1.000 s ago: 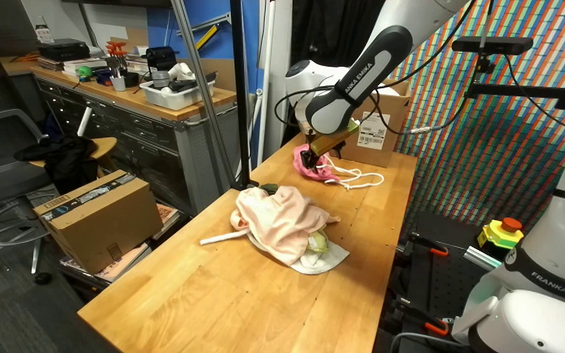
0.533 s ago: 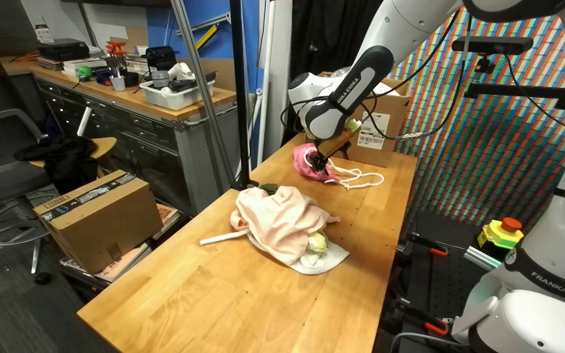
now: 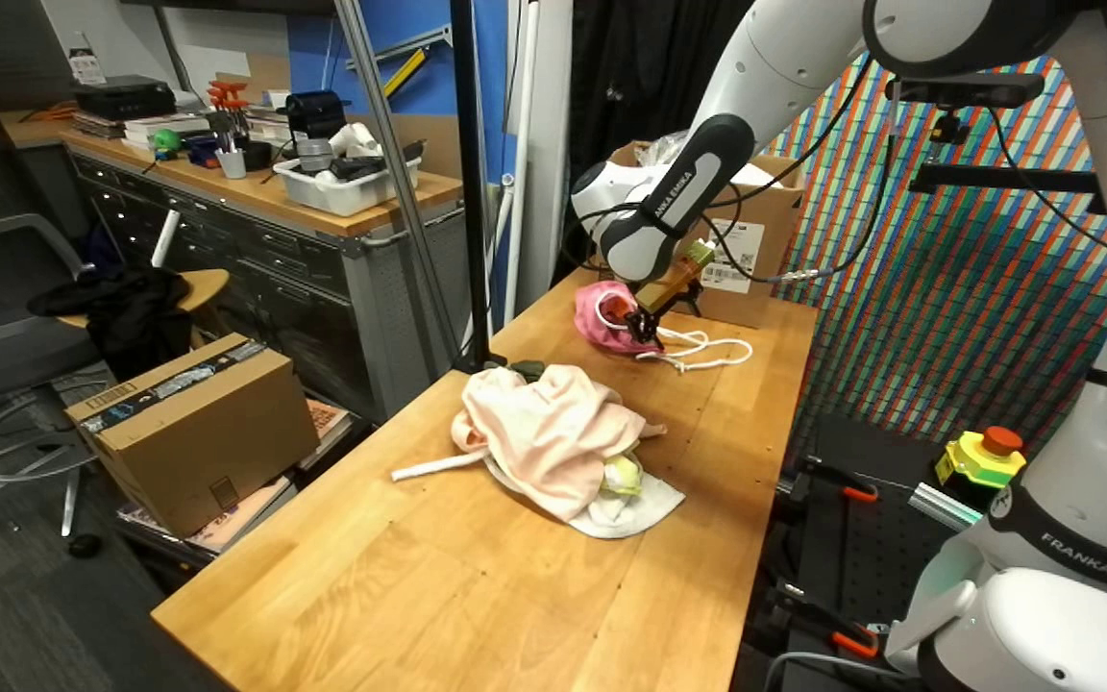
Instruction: Separate the pile of clothes on the table
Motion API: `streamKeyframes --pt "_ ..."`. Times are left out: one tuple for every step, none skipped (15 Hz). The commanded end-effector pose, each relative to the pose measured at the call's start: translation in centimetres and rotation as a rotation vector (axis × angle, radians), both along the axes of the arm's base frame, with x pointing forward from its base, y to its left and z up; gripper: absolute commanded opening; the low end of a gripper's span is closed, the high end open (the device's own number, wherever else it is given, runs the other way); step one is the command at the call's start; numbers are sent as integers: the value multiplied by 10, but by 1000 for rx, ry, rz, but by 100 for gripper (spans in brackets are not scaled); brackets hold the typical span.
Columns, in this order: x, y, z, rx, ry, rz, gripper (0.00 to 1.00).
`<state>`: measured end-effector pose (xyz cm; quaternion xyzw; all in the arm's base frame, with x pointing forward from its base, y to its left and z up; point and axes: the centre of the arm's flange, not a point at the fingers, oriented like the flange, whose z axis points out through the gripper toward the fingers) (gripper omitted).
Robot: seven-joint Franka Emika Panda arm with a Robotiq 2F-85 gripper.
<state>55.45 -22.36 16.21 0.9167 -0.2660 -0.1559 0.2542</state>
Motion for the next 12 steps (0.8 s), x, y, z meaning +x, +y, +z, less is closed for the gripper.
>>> streamKeyframes --pt "15 -13 -5 7 38 3 100" --pt "16 -18 -7 9 47 8 100" --pt "18 -20 -10 12 49 11 100" --pt "19 -25 -12 21 52 19 100" --pt "21 -28 -14 25 54 24 100" --pt "23 -35 -16 26 59 29 100" --pt "24 -38 -18 27 62 33 100" --pt "25 -45 -19 29 63 39 100" --pt "27 -49 -21 30 63 39 100" --pt "28 -54 -22 30 63 40 100" --pt "30 -59 -23 29 61 43 100" --pt "31 -64 -24 28 59 42 100"
